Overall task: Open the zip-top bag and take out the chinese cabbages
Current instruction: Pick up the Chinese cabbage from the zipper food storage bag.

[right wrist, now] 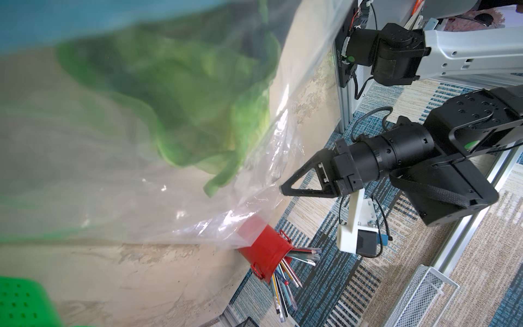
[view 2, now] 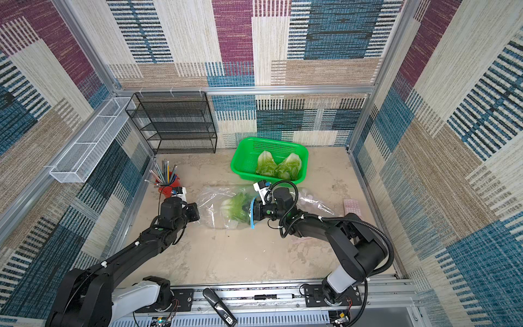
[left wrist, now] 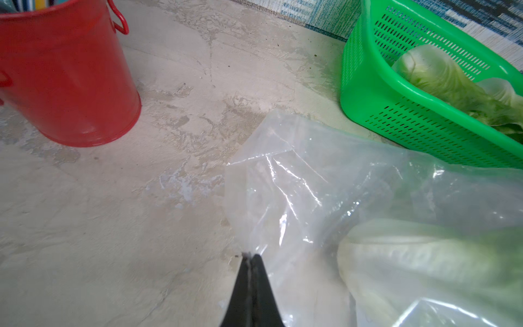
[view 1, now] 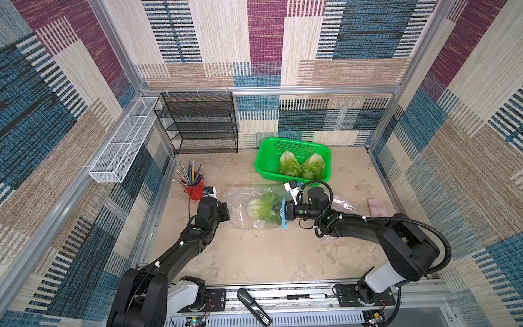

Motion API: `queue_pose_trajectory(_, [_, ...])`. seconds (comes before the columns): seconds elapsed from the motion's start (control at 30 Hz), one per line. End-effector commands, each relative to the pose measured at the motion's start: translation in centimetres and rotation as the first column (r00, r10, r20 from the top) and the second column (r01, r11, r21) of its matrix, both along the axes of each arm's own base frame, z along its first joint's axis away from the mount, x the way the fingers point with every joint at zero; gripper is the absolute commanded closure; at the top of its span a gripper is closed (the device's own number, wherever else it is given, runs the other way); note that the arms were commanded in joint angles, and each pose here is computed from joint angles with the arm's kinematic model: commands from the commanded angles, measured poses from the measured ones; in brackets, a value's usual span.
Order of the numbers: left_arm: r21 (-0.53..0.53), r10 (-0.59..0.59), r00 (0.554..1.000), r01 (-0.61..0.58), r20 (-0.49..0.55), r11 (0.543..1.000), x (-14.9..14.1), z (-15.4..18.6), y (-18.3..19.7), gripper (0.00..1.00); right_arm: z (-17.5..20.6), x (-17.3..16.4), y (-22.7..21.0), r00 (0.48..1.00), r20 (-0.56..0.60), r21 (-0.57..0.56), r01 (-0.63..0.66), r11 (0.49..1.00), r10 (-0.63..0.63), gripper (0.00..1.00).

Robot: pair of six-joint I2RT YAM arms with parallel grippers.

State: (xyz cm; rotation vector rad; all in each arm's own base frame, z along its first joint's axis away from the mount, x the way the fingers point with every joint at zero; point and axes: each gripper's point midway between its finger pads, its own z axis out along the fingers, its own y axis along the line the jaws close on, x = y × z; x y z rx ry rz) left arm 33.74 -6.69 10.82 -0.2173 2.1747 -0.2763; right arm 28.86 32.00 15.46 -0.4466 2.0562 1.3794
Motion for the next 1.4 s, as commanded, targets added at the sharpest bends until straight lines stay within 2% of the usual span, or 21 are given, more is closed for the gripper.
queue_pose_trajectory(0.0, [0.029, 0.023, 1.0, -0.023, -0.008, 0.999, 0.0, 0.0, 0.7, 1.0, 0.5, -0.5, -0.5, 1.0, 0.001, 0.007, -0.012, 1.0, 0.012, 0.93])
queue_pose_trajectory(0.3, [0.056, 0.041, 0.999, -0.041, -0.002, 0.998, 0.0, 0.2, 1.3, 1.0, 1.8, -0.7, -3.4, 0.999, -0.006, 0.035, 0.04, 0.999, -0.04, 0.93])
queue_pose_trajectory(0.53, [0.058, 0.059, 0.998, -0.058, -0.002, 0.997, 0.0, 0.2, 1.6, 1.0, 2.0, -0.5, -4.8, 0.997, -0.033, 0.016, 0.076, 0.997, -0.075, 0.94])
queue_pose_trajectory(0.73, [0.062, 0.101, 0.995, -0.1, -0.016, 0.993, -0.1, 0.2, 2.4, 1.0, 3.1, -0.6, -6.6, 0.993, -0.009, -0.002, 0.115, 0.993, -0.115, 0.94])
queue_pose_trajectory(0.9, [0.065, 0.128, 0.991, -0.126, -0.029, 0.99, 0.1, 0.1, 3.0, 1.0, 5.4, -1.1, -8.0, 0.989, 0.042, 0.008, 0.139, 0.99, -0.139, 0.94])
queue_pose_trajectory(1.03, [0.07, 0.132, 0.991, -0.13, -0.028, 0.989, 0.2, 0.3, 3.1, 1.0, 8.7, -1.2, -8.7, 0.981, 0.119, 0.032, 0.152, 0.988, -0.155, 0.93])
queue_pose_trajectory(1.17, [0.078, 0.156, 0.987, -0.153, -0.032, 0.985, 0.1, 0.5, 3.5, 1.0, 13.0, -0.6, -9.2, 0.956, 0.233, 0.033, 0.176, 0.984, -0.179, 0.93])
queue_pose_trajectory(1.37, [0.086, 0.182, 0.983, -0.178, -0.038, 0.98, 0.0, 0.4, 3.9, 1.0, 16.4, 0.5, -10.1, 0.92, 0.333, 0.01, 0.214, 0.977, -0.205, 0.93])
